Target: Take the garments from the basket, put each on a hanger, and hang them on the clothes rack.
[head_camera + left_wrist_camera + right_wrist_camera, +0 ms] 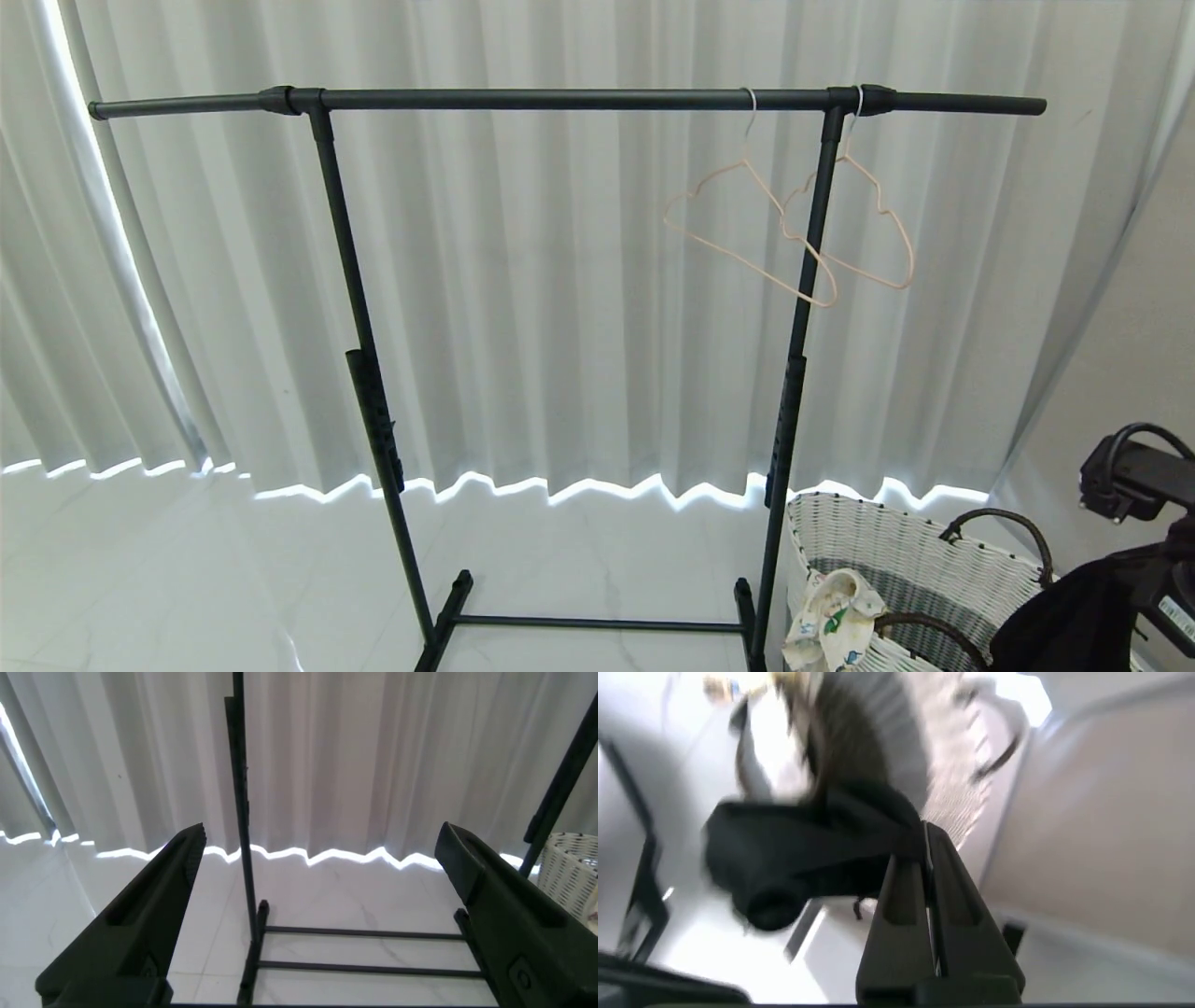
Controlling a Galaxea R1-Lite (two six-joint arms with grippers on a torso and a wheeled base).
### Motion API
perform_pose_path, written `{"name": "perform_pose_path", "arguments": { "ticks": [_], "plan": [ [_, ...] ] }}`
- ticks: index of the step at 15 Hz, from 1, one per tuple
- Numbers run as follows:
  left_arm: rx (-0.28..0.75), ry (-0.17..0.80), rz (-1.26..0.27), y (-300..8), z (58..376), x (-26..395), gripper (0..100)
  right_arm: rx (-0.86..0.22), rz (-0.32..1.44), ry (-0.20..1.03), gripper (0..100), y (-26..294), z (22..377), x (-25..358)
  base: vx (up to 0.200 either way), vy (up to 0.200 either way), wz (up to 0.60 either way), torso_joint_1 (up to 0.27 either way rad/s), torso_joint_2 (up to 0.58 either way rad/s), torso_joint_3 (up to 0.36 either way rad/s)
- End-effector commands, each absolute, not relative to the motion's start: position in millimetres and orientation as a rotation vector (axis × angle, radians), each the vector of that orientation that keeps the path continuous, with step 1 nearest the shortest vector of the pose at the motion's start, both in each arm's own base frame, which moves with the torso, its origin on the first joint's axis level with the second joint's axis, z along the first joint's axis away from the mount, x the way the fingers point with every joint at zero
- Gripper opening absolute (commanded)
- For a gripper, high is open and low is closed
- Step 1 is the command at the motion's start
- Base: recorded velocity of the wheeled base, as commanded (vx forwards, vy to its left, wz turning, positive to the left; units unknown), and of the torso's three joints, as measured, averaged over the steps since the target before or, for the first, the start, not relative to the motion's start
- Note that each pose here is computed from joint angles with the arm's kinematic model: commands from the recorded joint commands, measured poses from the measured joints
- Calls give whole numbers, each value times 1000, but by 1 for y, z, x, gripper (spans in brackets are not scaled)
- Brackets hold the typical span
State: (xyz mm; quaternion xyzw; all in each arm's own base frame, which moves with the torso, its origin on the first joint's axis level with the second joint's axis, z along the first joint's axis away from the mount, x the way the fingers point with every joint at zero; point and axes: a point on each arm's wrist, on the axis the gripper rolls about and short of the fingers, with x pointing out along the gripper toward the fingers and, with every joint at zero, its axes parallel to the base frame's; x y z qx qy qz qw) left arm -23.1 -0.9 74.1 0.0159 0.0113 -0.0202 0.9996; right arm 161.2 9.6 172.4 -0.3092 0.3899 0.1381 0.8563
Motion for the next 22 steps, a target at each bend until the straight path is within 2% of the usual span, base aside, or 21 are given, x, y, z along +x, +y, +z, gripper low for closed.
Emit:
{"name": "perform_pose_path", "arguments": {
  "ticks": [1,6,9,12,14,16,19,22],
  "plan": [
    [32,22,-40,-1,74,-23,100,-671,299,696,0,16,199,154,0,0,0,0,0,0],
    [36,24,-42,-1,74,-23,100,-715,381,546,0,38,237,153,-200,0,0,3,3,3],
    [33,22,-42,-1,74,-23,100,-728,413,517,0,45,243,151,-200,0,0,1,-1,5],
    [32,22,-42,-1,74,-23,100,-711,454,478,0,57,254,155,0,0,0,0,0,0],
    [38,24,-42,-1,74,-23,100,-642,548,482,0,79,262,153,0,0,0,0,0,0],
    [85,23,-42,-1,74,-23,100,-592,602,502,0,98,269,155,0,0,0,0,0,0],
    [91,23,-44,-1,74,-23,100,-622,608,518,0,118,270,168,0,0,0,0,0,0],
    [79,26,-47,-1,74,-23,100,-631,619,542,0,123,264,173,0,0,0,0,0,0]
  ]
}}
